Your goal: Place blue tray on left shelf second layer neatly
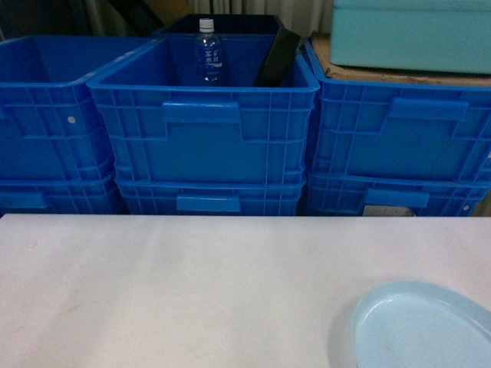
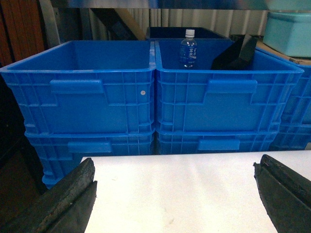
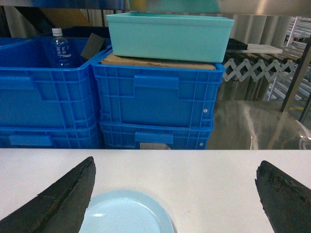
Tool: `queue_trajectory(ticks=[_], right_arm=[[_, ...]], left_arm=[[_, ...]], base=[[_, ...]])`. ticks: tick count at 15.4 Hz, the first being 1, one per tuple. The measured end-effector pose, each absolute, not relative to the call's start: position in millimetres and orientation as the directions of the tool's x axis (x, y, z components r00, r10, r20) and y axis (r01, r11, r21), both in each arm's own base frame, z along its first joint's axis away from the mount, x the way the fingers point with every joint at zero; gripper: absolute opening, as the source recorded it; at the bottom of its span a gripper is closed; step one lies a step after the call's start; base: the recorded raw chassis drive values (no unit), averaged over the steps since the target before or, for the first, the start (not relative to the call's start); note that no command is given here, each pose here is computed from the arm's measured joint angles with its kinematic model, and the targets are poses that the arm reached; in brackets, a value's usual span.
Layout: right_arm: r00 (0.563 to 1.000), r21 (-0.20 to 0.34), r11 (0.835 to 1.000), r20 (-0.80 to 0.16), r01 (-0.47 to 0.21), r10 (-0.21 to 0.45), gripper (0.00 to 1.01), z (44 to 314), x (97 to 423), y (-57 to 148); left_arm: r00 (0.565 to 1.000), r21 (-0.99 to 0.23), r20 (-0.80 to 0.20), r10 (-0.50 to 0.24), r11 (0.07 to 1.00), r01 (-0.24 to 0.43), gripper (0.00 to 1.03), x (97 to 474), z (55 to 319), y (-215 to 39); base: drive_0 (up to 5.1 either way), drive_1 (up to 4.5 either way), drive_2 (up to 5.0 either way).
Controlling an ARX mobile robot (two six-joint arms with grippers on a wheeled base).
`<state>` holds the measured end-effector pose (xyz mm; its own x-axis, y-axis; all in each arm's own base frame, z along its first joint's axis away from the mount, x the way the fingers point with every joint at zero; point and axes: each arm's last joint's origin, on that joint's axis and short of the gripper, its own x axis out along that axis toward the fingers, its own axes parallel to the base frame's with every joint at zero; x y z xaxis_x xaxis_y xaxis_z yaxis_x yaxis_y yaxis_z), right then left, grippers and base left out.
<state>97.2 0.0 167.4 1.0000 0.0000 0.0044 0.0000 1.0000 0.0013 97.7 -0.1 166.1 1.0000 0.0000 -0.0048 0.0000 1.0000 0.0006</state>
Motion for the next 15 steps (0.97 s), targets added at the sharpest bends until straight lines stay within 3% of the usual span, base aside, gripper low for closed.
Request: queue_trajectory(ticks=[15], right_arm=[[1.000, 0.001, 1.000, 0.004, 0.000, 0.000, 0.98, 167.4, 97.2, 0.0]], left_arm=[[1.000, 0.000, -0.005, 0.000, 1.000, 0.000, 0.98, 97.7, 166.1, -0.1]], base=[[0.0, 0.00, 0.0]])
